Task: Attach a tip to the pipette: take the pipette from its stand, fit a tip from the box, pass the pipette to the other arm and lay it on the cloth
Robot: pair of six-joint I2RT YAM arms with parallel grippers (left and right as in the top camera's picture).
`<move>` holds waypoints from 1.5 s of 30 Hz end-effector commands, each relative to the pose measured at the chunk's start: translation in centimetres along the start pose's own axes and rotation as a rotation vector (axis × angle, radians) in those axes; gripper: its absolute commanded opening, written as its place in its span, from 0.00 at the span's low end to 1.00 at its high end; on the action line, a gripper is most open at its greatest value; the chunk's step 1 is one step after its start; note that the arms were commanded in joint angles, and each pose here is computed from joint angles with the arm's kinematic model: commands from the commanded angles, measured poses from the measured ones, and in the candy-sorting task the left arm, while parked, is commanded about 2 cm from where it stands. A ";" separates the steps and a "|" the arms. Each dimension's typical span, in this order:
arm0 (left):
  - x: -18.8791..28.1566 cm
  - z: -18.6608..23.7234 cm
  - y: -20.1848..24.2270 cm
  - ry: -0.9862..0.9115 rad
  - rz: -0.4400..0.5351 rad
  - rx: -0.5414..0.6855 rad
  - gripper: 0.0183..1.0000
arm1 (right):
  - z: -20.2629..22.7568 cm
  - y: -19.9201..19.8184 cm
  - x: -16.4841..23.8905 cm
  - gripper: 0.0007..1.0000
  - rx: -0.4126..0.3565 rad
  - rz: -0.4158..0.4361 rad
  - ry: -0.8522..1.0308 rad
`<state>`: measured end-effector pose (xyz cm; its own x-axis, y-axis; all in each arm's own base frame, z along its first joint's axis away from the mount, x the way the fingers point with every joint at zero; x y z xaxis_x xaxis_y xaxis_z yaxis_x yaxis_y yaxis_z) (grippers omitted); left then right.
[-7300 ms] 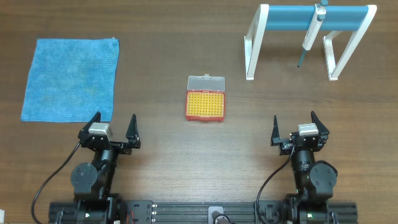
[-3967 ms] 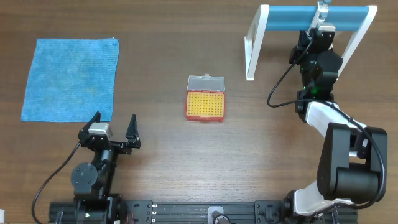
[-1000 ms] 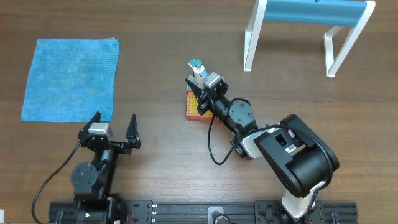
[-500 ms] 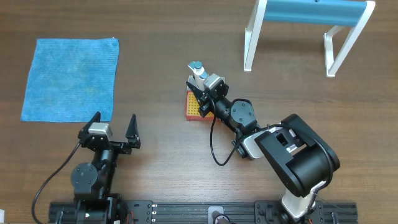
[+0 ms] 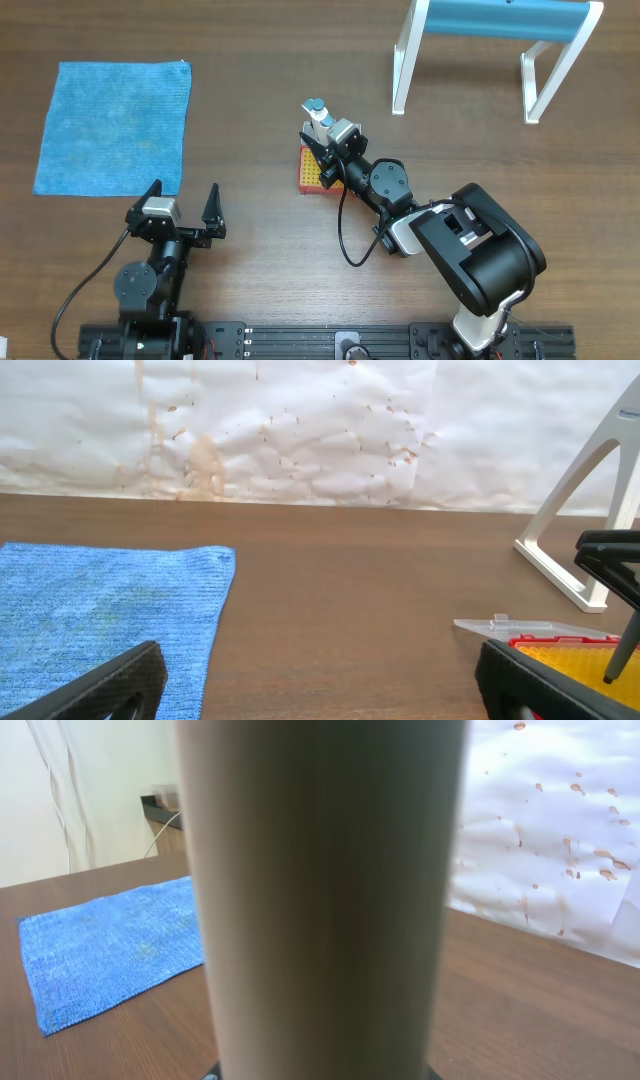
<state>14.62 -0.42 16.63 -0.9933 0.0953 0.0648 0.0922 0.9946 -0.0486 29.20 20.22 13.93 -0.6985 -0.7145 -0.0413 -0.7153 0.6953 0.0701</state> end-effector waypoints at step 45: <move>0.0 0.1 0.0 0.004 -0.004 0.005 1.00 | -15.0 7.2 8.0 0.08 -0.266 -0.320 0.279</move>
<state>14.63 -0.42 16.61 -0.9933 0.0953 0.0659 0.0922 0.9945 -0.0487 19.09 18.15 27.72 -0.4142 -0.8878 0.2008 -0.8500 0.4562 0.2636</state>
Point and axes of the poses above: each gripper's point midway between its finger pads, its own x axis back along the fingers, its own y axis along the line the jaws close on, z = x × y, the point moved 10 cm from there along x, back along the fingers, and after that the axes turned 3 degrees about -x, right-handed, at the moved point
